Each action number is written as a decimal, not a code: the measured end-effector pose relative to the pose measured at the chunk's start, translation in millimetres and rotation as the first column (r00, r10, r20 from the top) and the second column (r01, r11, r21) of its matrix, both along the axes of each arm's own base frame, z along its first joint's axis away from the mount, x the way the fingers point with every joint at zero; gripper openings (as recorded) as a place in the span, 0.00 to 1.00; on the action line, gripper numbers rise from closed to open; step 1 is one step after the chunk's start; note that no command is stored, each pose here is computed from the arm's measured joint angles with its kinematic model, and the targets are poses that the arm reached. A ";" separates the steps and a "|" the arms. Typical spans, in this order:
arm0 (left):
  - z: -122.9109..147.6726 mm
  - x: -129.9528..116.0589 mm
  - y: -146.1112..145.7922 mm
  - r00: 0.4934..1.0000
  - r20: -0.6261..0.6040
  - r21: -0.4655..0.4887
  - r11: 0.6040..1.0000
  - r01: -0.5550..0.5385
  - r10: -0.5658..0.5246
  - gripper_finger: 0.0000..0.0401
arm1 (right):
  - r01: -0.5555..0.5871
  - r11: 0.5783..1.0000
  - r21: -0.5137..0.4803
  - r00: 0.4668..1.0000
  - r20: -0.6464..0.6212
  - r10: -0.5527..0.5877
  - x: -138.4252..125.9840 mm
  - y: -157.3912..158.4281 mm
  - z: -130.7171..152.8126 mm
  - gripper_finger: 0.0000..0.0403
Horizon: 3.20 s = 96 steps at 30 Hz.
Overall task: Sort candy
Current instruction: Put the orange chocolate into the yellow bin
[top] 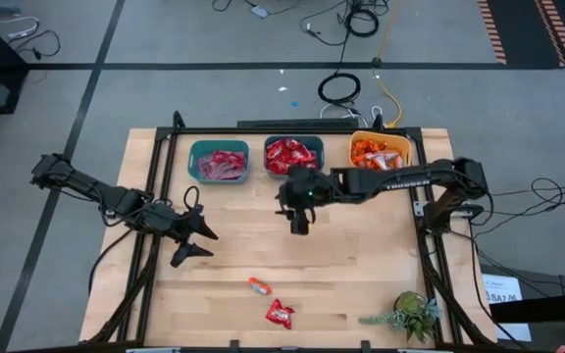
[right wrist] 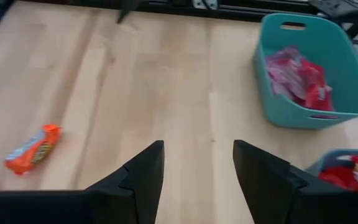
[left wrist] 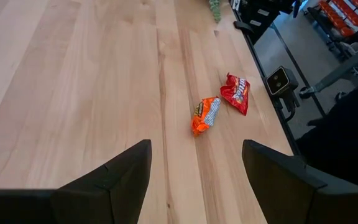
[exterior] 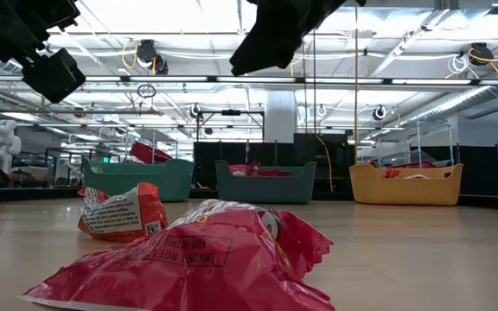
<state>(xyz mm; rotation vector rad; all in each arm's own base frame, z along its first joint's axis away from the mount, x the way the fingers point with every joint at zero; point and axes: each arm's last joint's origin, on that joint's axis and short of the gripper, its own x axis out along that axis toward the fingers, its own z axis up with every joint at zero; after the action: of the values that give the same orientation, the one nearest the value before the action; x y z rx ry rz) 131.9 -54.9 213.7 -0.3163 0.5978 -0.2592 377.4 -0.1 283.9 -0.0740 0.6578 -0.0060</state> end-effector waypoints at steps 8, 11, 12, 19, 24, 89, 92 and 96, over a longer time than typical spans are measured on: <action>0.0 0.0 0.0 1.000 0.000 0.000 1.000 0.000 0.000 0.65 | -0.122 0.993 0.001 0.993 -0.003 0.122 -3.1 46.9 -0.2 0.45; 0.1 0.0 0.0 1.000 0.001 0.000 1.000 0.000 0.000 0.65 | -0.169 0.986 0.006 0.986 -0.006 0.169 -6.4 67.2 -0.5 0.45; 0.1 0.0 0.0 1.000 0.001 0.000 1.000 0.000 0.000 0.65 | -0.161 0.987 0.014 0.987 -0.005 0.161 -7.6 73.5 -0.4 0.45; 0.0 0.0 0.0 1.000 0.001 0.000 1.000 0.001 -0.001 0.65 | -0.077 0.995 0.066 0.997 0.008 0.077 -18.7 115.6 -0.2 0.45; 0.1 0.0 -0.1 1.000 0.001 0.000 1.000 0.001 -0.001 0.65 | -0.047 0.994 0.103 0.999 -0.008 0.048 -15.8 145.1 -19.4 0.45; 0.8 0.5 -0.2 0.999 0.026 0.044 0.999 0.029 -0.030 0.65 | 0.635 0.772 0.023 0.770 0.055 -0.635 -131.6 7.0 -64.2 0.02; 0.8 0.5 -0.2 0.999 0.026 0.044 0.999 0.029 -0.030 0.65 | 0.726 0.682 0.088 0.677 0.081 -0.731 -157.5 -19.4 -61.6 0.02; 0.8 0.5 -0.2 0.999 0.027 0.043 0.999 0.028 -0.030 0.65 | 0.824 0.558 0.104 0.550 0.097 -0.830 -182.1 -51.4 -63.6 0.02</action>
<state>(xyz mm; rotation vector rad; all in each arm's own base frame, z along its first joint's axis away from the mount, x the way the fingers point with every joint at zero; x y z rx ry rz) 132.3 -55.0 214.5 -0.2625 0.5806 -0.2779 195.3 -51.5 220.3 0.2986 0.4997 -0.9295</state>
